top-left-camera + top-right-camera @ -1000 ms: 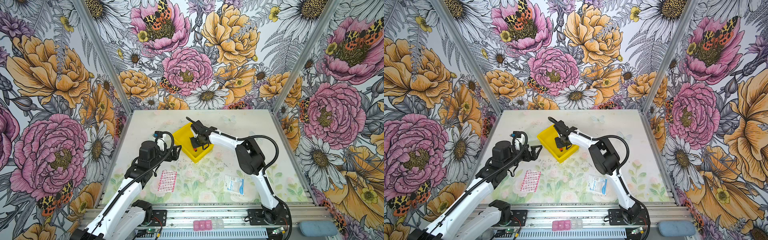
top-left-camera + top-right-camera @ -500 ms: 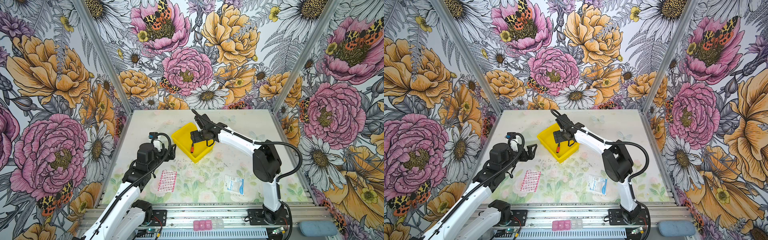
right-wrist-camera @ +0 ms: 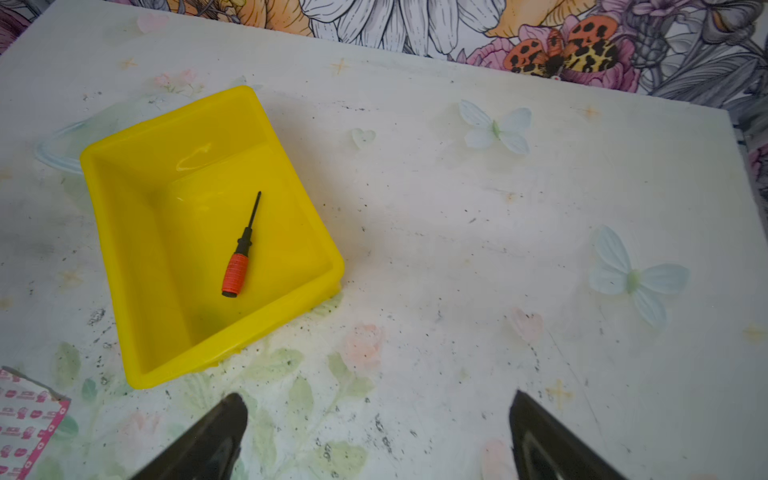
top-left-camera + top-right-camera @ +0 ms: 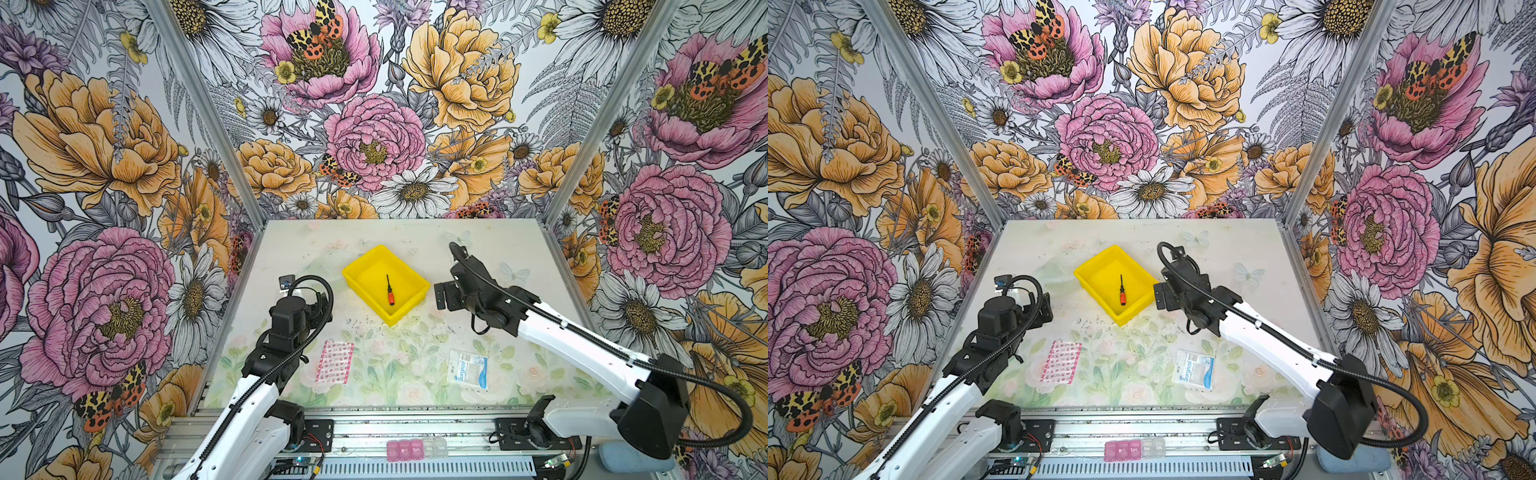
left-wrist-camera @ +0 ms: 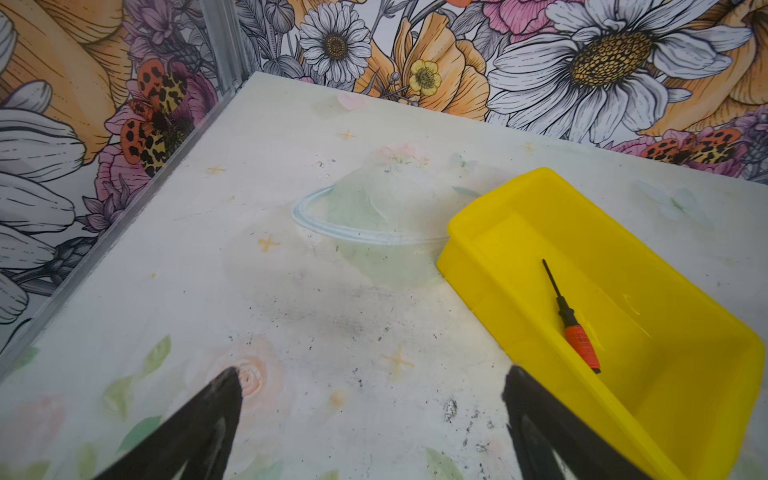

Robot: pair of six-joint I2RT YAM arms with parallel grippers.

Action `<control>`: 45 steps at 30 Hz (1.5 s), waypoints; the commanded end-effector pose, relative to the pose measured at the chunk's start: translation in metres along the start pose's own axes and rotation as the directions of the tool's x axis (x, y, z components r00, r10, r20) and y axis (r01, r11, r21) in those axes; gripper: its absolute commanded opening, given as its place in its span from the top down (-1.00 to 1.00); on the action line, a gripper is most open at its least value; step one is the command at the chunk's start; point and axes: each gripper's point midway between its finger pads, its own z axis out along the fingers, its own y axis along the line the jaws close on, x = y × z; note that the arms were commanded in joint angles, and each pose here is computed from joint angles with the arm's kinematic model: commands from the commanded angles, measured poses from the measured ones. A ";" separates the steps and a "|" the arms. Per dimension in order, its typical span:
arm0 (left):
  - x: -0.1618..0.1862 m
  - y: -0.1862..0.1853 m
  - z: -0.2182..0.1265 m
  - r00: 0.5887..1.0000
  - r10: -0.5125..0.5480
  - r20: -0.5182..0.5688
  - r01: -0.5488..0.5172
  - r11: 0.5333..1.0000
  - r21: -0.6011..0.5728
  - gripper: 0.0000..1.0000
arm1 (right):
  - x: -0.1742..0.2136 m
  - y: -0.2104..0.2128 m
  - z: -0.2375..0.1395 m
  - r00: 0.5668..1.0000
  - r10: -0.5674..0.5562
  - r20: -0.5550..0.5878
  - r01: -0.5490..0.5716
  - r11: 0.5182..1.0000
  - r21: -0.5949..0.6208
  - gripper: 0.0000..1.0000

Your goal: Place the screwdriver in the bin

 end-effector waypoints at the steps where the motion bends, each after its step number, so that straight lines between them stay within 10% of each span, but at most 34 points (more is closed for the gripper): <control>1: 0.003 0.015 0.001 0.996 0.086 0.038 -0.084 0.995 -0.054 -0.97 | 0.008 -0.064 -0.024 0.987 0.085 0.135 -0.113 0.970 0.216 -0.99; 17: 0.035 0.030 0.012 0.976 0.208 0.073 -0.204 0.977 -0.057 -0.97 | 0.074 -0.138 -0.040 0.922 -0.085 0.379 -0.043 0.948 0.317 -0.99; 26: 0.022 0.035 0.018 0.978 0.148 0.145 -0.140 0.988 -0.063 -0.97 | 0.090 -0.159 -0.011 0.924 0.009 0.382 -0.131 0.947 0.295 -0.99; 45: -0.003 0.027 0.056 0.968 0.099 0.232 -0.107 0.994 0.024 -0.97 | 0.041 -0.168 0.048 0.900 0.004 0.435 -0.096 0.977 0.189 -0.99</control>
